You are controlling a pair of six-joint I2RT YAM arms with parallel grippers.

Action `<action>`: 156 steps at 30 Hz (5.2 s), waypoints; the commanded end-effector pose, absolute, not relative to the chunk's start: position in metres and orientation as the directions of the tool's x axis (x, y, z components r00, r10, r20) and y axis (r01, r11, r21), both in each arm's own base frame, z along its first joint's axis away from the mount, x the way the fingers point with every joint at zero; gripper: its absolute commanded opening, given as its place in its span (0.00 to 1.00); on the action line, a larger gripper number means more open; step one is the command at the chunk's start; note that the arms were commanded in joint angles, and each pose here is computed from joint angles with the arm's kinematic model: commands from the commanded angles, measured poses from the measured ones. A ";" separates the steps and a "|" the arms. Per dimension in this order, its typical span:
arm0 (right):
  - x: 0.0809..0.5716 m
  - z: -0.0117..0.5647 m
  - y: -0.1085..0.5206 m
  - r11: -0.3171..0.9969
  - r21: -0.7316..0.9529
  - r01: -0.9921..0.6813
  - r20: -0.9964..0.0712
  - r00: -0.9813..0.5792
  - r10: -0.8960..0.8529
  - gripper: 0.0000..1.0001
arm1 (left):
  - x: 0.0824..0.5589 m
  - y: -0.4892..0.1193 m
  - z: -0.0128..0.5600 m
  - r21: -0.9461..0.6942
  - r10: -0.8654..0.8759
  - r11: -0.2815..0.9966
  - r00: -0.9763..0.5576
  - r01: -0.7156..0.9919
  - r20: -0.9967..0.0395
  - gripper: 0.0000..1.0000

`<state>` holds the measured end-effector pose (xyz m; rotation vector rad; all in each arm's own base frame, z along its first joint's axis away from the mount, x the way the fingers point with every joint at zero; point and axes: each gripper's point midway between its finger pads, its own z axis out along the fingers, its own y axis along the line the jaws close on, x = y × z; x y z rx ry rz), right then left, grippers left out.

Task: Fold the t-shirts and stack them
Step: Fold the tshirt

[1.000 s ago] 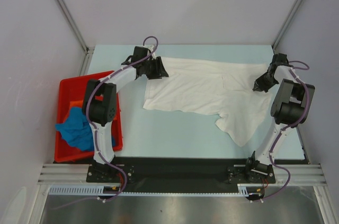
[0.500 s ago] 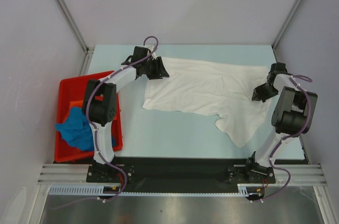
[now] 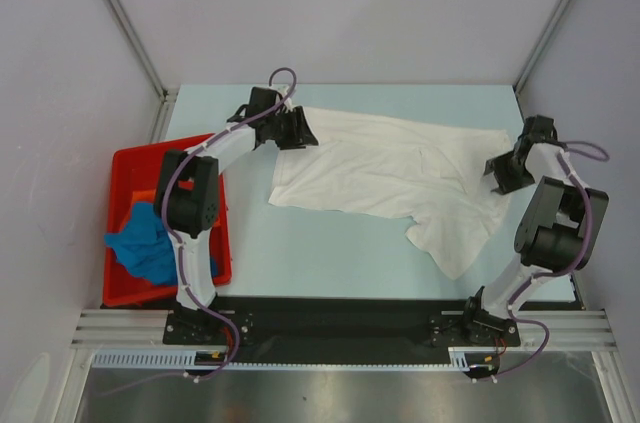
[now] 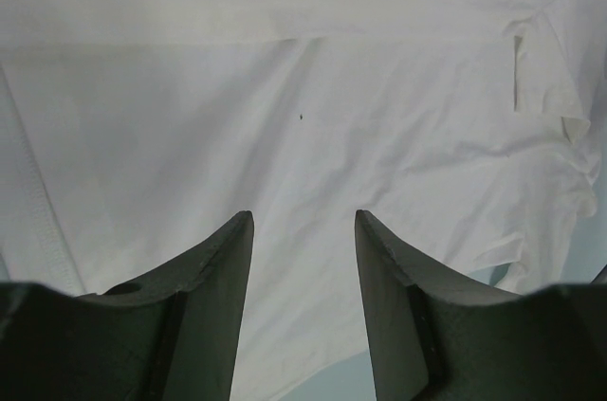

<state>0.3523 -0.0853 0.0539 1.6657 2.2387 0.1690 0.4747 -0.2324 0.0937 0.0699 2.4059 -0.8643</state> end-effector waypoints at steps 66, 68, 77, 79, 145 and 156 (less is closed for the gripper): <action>0.459 0.073 0.075 0.998 -0.016 0.055 -0.357 -0.933 0.045 0.52 | 0.492 -0.215 0.101 -0.672 -0.271 0.729 -0.848 0.128 -0.455 0.49; 0.456 0.061 0.077 0.998 -0.036 0.043 -0.333 -0.943 0.029 0.54 | 0.489 -0.214 0.099 -0.671 -0.268 0.731 -0.852 0.125 -0.450 0.49; 0.458 0.045 0.072 0.996 -0.077 0.051 -0.312 -0.950 0.025 0.42 | 0.485 -0.212 0.096 -0.668 -0.268 0.734 -0.854 0.119 -0.446 0.49; 0.459 0.043 0.071 0.995 -0.079 0.053 -0.311 -0.950 0.026 0.40 | 0.486 -0.212 0.096 -0.668 -0.269 0.734 -0.852 0.121 -0.449 0.49; 0.452 0.066 0.066 0.918 0.234 0.321 -0.215 -0.903 0.371 0.45 | 0.503 -0.207 0.092 -0.687 -0.292 0.720 -0.855 0.099 -0.429 0.50; 0.530 0.118 -0.115 0.652 0.336 0.680 -0.562 -0.410 0.718 0.69 | 0.582 -0.137 0.104 -0.452 -0.280 0.891 -0.736 0.040 -0.617 0.72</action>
